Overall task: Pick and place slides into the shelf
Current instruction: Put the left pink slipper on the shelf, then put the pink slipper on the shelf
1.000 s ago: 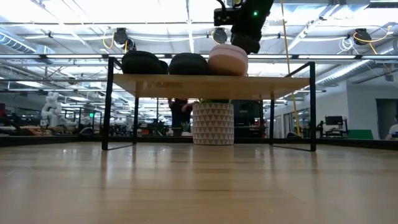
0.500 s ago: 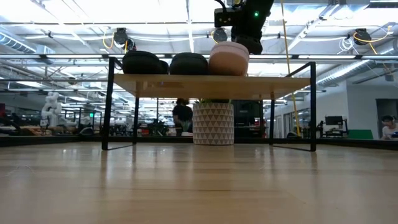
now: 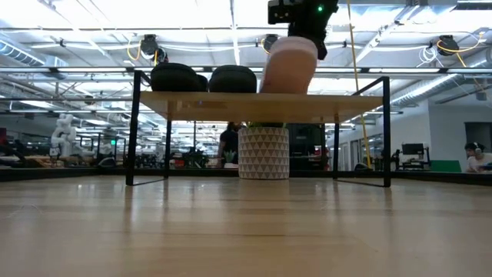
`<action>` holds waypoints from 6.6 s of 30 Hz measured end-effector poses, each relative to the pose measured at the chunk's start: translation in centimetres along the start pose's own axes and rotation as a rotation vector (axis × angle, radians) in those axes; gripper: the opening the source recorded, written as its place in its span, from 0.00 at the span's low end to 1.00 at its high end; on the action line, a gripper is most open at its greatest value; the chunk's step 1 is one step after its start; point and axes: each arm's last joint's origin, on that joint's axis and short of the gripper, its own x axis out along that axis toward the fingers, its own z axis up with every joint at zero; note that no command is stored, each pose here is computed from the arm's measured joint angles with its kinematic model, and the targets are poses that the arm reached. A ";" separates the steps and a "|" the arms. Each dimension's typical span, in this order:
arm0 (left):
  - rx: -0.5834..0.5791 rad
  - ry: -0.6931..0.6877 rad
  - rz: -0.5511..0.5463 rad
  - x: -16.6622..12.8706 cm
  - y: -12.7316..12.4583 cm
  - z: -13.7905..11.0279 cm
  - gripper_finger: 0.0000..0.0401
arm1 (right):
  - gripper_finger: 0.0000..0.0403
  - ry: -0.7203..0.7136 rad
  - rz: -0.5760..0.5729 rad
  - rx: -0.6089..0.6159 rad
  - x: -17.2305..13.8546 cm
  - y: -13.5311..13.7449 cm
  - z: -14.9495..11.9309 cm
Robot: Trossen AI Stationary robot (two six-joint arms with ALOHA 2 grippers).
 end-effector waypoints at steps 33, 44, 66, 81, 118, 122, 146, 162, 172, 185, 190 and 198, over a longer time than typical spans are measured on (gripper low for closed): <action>0.017 -0.003 0.019 0.0 0.1 0.0 0.51 | 0.00 -0.049 0.023 0.058 0.8 -0.8 0.5; 0.018 -0.003 0.019 0.0 0.1 0.0 0.51 | 0.00 -0.019 0.032 0.068 1.3 -0.2 0.0; 0.018 -0.004 0.020 0.0 0.1 0.0 0.51 | 0.00 -0.038 0.024 0.092 1.7 -0.1 0.4; 0.019 -0.004 0.020 0.0 0.1 0.0 0.51 | 0.00 -0.016 0.026 0.092 2.6 0.4 0.6; 0.018 -0.004 0.019 0.0 0.1 0.0 0.51 | 0.39 -0.027 0.116 0.072 2.2 0.6 0.3; 0.018 -0.003 0.019 0.0 0.1 0.0 0.51 | 0.44 -0.033 0.163 0.078 1.9 0.6 0.2; 0.007 -0.008 0.026 0.0 0.1 0.1 0.51 | 0.61 -0.177 0.187 0.157 -4.7 -1.2 -1.7; -0.064 0.012 0.069 0.8 1.0 0.1 0.51 | 0.61 0.111 0.787 0.044 -15.7 2.8 -10.5; -0.150 0.018 0.082 1.1 1.1 0.2 0.51 | 0.61 0.299 0.950 -0.021 -19.3 6.5 -13.4; -0.158 0.060 0.071 3.0 -0.7 0.7 0.51 | 0.61 0.395 0.895 -0.091 -18.3 13.6 -18.0; -0.164 0.074 0.062 3.7 -1.3 0.9 0.51 | 0.61 0.393 0.887 -0.110 -16.8 15.7 -19.3; -0.183 0.086 0.037 4.0 -1.8 0.9 0.51 | 0.61 0.394 0.878 -0.105 -14.4 18.0 -20.7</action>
